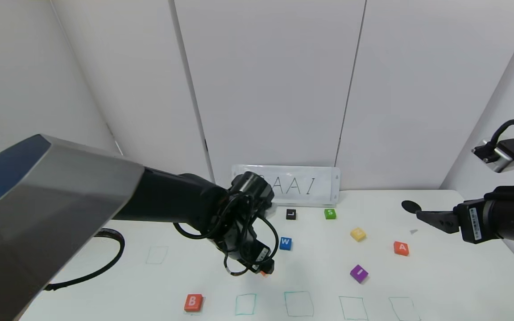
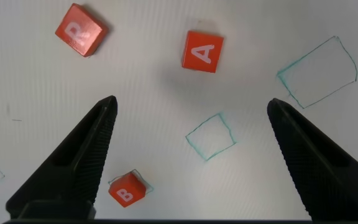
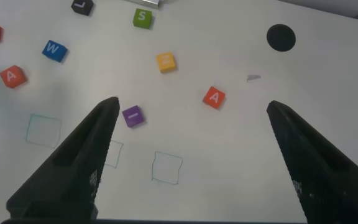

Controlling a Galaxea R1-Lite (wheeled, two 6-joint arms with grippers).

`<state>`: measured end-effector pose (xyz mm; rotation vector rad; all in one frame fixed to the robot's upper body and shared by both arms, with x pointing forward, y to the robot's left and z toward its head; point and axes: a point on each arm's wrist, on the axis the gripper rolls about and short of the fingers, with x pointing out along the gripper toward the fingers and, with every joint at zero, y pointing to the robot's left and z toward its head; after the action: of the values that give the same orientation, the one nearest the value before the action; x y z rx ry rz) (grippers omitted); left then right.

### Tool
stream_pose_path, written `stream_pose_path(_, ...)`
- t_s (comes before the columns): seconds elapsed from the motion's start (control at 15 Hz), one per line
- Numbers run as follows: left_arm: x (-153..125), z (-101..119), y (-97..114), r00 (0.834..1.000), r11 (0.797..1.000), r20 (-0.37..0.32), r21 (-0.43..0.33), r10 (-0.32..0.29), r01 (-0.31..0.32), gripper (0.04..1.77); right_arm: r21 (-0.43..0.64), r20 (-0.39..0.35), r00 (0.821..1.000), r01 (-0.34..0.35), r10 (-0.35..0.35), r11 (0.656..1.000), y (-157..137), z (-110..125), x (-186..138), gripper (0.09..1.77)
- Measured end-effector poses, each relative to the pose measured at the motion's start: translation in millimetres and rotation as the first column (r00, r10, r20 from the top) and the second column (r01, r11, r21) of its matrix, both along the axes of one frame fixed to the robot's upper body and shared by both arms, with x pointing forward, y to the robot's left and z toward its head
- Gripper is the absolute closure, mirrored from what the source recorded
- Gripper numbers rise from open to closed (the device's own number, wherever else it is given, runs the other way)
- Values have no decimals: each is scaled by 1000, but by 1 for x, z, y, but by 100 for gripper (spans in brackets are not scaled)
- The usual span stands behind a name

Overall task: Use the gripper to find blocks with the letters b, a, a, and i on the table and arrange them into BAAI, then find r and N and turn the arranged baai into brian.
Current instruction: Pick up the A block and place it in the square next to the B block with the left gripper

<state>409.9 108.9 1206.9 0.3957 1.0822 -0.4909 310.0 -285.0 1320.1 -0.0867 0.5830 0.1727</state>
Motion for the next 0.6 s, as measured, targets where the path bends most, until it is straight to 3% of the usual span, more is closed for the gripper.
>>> stream_pose_path(0.4,1,-26,-21,998,998,-33,32,-53,54,9,0,2,1000,-4,4,1000,1,0,-1,15)
stream_pose_path(0.6,8,-35,-27,992,990,-29,63,-123,125,9,0,2,1000,-6,6,1000,1,0,-2,15)
